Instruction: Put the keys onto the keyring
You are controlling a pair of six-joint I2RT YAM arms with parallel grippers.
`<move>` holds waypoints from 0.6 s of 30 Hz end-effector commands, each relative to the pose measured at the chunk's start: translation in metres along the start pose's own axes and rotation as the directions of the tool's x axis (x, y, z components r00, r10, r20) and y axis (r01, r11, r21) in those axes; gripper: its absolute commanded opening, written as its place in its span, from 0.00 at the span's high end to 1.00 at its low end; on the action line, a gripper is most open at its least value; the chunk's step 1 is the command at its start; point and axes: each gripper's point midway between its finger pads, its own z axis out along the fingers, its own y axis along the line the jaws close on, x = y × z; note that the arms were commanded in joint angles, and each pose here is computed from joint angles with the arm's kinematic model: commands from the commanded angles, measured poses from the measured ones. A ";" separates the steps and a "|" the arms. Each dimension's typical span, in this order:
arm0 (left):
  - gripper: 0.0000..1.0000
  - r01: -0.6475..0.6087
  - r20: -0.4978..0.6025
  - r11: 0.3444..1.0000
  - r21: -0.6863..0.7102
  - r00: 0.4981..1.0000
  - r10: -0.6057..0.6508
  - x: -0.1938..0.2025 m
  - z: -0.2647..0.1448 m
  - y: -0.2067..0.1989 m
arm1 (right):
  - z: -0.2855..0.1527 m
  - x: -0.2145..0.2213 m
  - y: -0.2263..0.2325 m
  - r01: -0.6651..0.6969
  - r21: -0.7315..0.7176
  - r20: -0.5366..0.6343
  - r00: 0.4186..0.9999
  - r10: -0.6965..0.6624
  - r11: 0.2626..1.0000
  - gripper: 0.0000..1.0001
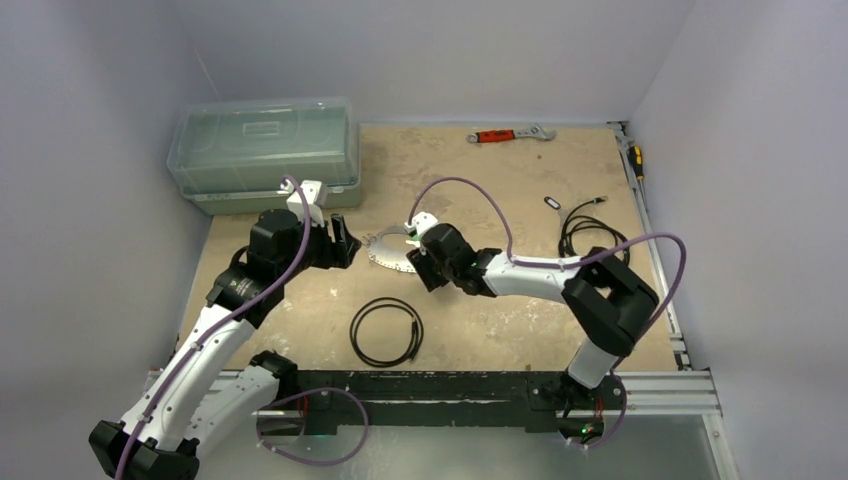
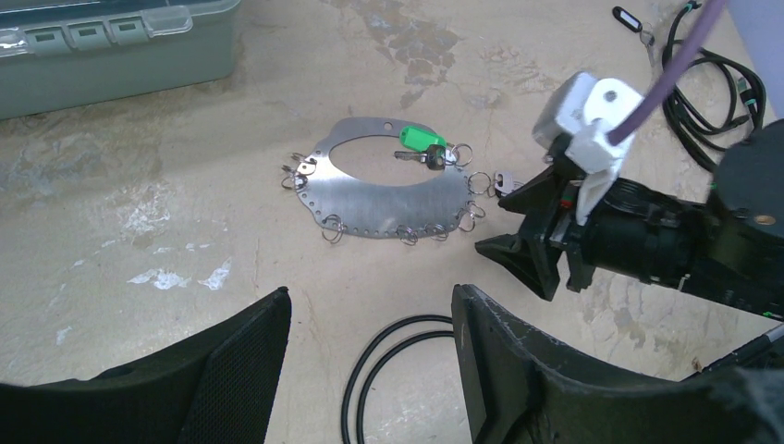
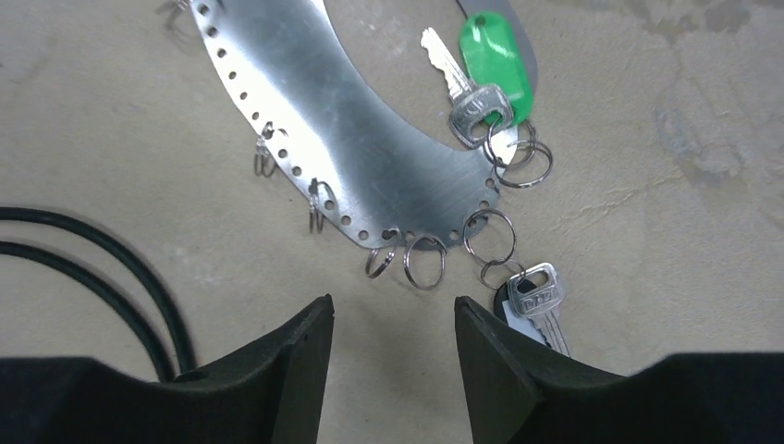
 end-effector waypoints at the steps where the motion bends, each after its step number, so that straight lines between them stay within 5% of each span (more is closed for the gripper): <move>1: 0.37 -0.017 0.028 1.000 0.019 0.999 0.016 -0.007 0.000 -0.003 | -0.031 -0.052 0.008 -0.021 -0.054 0.198 0.980 0.032 0.998 0.44; 18: 0.37 -0.017 0.023 1.000 0.020 1.000 0.016 -0.006 0.001 -0.003 | -0.013 -0.035 -0.024 -0.085 0.155 0.107 0.992 0.068 0.984 0.45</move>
